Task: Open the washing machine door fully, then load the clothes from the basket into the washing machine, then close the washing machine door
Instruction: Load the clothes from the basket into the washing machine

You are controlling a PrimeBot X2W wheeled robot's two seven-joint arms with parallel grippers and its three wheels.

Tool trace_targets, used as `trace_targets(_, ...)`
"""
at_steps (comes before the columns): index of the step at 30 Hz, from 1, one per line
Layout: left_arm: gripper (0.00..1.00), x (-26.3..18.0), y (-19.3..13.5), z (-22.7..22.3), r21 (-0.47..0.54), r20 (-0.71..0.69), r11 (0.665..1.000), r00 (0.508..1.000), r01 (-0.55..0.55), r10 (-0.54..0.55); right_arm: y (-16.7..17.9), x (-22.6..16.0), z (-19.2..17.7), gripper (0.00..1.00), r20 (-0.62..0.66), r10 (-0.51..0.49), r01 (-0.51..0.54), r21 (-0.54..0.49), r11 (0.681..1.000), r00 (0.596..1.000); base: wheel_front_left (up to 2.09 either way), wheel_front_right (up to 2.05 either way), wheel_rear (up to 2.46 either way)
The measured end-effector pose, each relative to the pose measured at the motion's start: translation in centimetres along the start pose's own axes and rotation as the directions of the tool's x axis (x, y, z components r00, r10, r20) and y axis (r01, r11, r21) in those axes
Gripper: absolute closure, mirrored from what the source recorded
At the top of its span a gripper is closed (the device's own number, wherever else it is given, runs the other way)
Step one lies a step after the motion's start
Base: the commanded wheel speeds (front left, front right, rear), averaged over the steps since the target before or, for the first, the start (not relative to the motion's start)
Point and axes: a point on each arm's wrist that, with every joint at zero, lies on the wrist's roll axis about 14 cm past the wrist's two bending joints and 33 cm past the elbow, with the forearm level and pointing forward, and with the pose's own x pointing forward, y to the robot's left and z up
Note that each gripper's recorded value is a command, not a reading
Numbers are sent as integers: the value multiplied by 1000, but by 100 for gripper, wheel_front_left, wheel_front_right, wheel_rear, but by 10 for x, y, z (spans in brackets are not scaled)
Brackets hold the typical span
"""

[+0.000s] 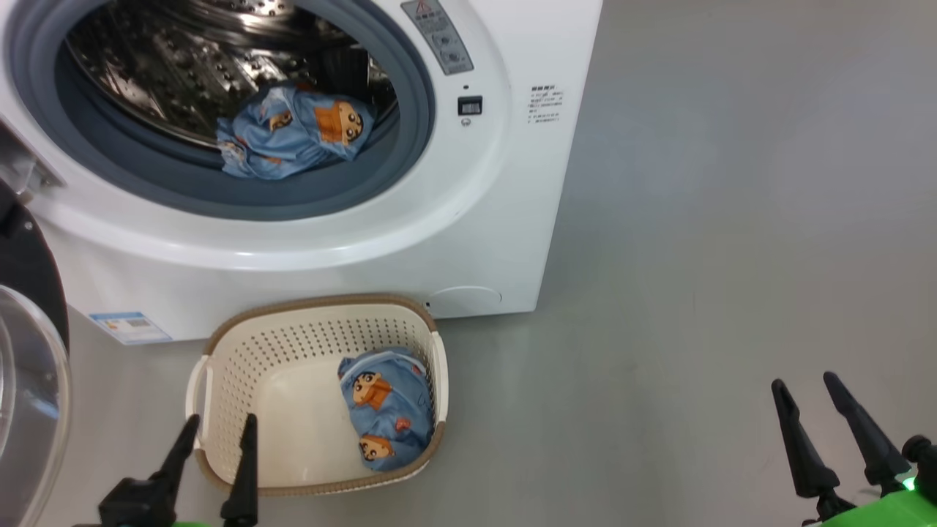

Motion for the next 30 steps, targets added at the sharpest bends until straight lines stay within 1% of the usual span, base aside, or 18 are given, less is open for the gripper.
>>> trace_targets(5,0,10,-15,-23,-39,-70,999,997,23,-26,-3,15,4,0,16,-5,5,-3,1000,1000,0,0,0)
trace_targets(9,0,24,-28,-44,-73,-135,996,989,42,-52,-2,27,0,0,8,-2,2,-2,1000,1000,0,0,0)
trace_targets(15,0,49,-44,-80,-84,-243,994,966,76,-94,-2,50,-9,0,-4,4,-4,-2,1000,1000,0,0,0)
trace_targets(16,0,49,-44,-80,-84,-243,994,966,76,-94,-2,50,-9,0,-4,4,-4,-2,1000,1000,0,0,0)
trace_targets(24,0,87,-61,-132,-93,-383,988,911,123,-150,-1,88,-24,0,-13,15,-15,0,1000,1000,0,0,0)
trace_targets(30,0,104,-69,-177,-91,-494,984,851,152,-177,0,111,-47,0,-45,25,-25,6,1000,999,0,0,0)
